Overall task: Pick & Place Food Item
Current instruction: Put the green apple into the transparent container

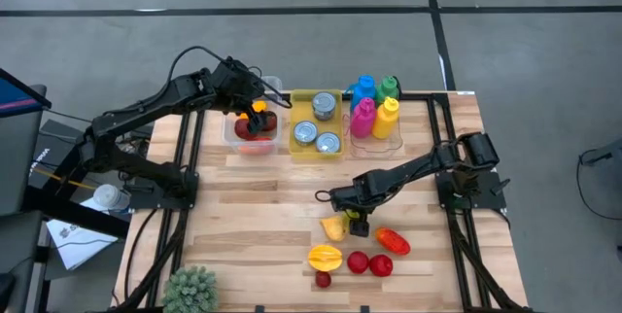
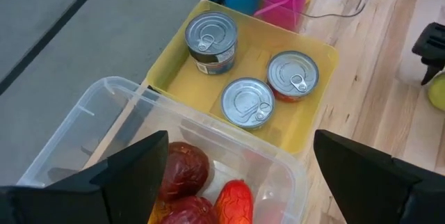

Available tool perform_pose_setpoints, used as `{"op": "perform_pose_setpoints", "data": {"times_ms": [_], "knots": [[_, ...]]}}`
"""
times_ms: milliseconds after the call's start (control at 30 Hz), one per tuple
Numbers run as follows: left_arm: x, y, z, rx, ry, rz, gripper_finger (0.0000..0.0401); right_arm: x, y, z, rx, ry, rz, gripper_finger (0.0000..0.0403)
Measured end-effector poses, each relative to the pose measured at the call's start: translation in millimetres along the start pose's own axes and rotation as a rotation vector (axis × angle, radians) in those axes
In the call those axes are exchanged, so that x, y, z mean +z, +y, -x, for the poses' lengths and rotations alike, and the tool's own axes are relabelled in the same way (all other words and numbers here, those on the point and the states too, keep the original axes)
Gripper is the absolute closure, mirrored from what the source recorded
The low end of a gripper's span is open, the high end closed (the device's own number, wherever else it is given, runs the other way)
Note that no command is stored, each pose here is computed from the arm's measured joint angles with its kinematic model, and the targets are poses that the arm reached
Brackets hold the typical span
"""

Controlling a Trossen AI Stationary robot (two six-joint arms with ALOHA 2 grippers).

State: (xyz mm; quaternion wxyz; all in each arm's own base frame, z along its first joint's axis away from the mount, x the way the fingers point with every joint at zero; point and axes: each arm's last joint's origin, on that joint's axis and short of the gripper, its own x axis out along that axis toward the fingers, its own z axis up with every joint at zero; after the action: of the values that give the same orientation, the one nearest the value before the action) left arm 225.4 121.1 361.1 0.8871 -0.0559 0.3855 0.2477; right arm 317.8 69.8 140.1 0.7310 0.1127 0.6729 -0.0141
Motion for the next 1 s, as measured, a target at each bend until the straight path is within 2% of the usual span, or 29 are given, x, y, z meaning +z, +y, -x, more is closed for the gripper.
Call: {"op": "perform_pose_setpoints", "data": {"times_ms": [200, 267, 333, 533, 633, 733, 833, 1000], "knots": [[0, 0, 0, 0.0, 0.0, -0.021, 0.0055, 9, 5, 15, -0.004, -0.077, -0.001, 0.0115], [0, 0, 0, 0.0, 0.0, -0.022, 0.0055, 8, 4, 18, -0.014, -0.061, -0.012, 0.0115], [0, 0, 0, 0.0, 0.0, -0.022, 0.0055, 14, 7, 26, 0.001, -0.104, -0.014, 0.0115], [0, 0, 4, -0.016, -0.019, -0.021, 0.0055, 14, 7, 77, -0.01, -0.248, -0.036, 0.0114], [2, -2, 8, -0.116, -0.056, -0.015, 0.0055, 14, 4, 115, -0.025, -0.407, -0.069, 0.0108], [10, -6, 14, -0.259, -0.154, 0.008, 0.0055, 13, 0, 151, -0.047, -0.588, -0.099, 0.0106], [22, -9, 19, -0.4, -0.275, 0.09, 0.0055, 9, -7, 185, -0.071, -0.749, -0.108, 0.0105], [45, -12, 32, -0.618, -0.47, 0.262, 0.0055, -1, -20, 220, -0.157, -0.894, -0.056, 0.0104]]}}
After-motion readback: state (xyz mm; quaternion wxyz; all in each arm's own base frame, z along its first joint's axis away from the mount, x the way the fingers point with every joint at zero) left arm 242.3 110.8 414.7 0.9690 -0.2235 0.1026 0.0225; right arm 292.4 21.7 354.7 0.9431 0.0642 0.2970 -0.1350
